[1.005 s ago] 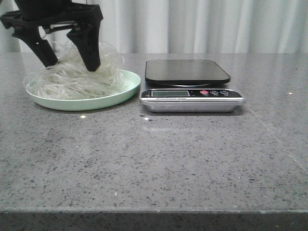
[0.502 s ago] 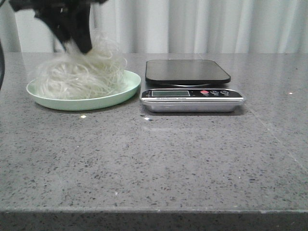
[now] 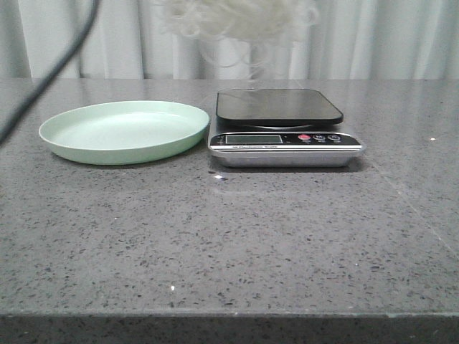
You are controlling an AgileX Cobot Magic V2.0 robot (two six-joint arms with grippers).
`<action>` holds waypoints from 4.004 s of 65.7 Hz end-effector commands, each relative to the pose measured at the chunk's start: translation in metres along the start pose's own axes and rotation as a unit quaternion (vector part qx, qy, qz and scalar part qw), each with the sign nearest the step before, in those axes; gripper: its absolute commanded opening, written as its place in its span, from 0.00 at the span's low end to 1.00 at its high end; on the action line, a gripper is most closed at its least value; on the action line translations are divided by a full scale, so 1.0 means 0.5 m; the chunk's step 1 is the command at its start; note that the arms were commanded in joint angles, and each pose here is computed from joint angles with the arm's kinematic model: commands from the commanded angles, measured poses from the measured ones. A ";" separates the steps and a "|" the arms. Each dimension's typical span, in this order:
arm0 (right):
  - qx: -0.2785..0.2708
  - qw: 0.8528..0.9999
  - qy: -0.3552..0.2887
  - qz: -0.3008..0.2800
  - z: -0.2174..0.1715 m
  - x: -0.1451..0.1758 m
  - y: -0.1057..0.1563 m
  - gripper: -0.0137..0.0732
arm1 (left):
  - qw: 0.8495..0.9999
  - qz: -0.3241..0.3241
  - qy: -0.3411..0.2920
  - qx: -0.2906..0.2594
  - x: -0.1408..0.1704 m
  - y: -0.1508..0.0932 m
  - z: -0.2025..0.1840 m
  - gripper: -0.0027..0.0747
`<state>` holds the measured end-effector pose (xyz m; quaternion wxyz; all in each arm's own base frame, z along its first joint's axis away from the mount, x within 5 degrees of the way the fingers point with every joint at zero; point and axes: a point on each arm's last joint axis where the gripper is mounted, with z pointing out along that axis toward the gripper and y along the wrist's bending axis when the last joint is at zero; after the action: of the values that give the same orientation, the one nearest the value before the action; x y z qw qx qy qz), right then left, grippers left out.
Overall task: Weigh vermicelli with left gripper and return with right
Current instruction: 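Carry the vermicelli with the left gripper onto the scale platform, then open the left gripper and withdraw it from the scale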
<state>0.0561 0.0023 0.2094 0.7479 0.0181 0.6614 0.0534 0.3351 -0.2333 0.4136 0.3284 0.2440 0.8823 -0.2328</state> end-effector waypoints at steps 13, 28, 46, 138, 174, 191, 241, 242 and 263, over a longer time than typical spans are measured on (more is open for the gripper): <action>0.001 0.999 -0.054 -0.008 -0.004 -0.022 0.001 0.35 | 1.000 -0.013 0.004 0.026 -0.003 -0.022 0.055 0.20; 0.001 0.999 -0.054 -0.008 -0.004 -0.022 0.001 0.35 | 0.998 -0.022 0.050 0.029 0.017 -0.013 0.107 0.50; 0.001 0.999 -0.054 -0.008 -0.004 -0.022 0.001 0.35 | 0.999 0.011 -0.011 0.038 -0.023 -0.039 0.015 0.67; 0.001 0.999 -0.053 -0.008 -0.004 -0.022 0.001 0.35 | 0.918 0.123 -0.371 -0.067 0.537 0.001 -0.390 0.67; 0.001 0.998 -0.061 -0.008 -0.004 -0.025 0.001 0.35 | 0.900 0.124 -0.413 -0.065 0.655 0.025 -0.364 0.20; -0.003 0.996 -0.089 0.010 -0.006 -0.089 0.007 0.35 | 0.898 0.124 -0.418 -0.065 0.654 0.025 -0.365 0.20; -0.063 0.992 0.104 0.017 0.164 -0.300 0.064 0.66 | 0.895 0.125 -0.423 -0.065 0.653 0.024 -0.367 0.20; -0.072 0.992 0.107 0.013 0.170 -0.312 0.070 0.70 | 0.895 0.125 -0.423 -0.065 0.653 0.024 -0.367 0.20; -0.190 0.948 0.251 -0.052 0.358 -0.389 0.199 0.86 | 0.895 0.125 -0.423 -0.065 0.653 0.024 -0.367 0.20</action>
<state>0.1815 0.0718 0.4124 0.5544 -0.1493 0.8074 0.1355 0.0404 -0.0292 0.2939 0.6817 0.2203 0.6677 -0.2023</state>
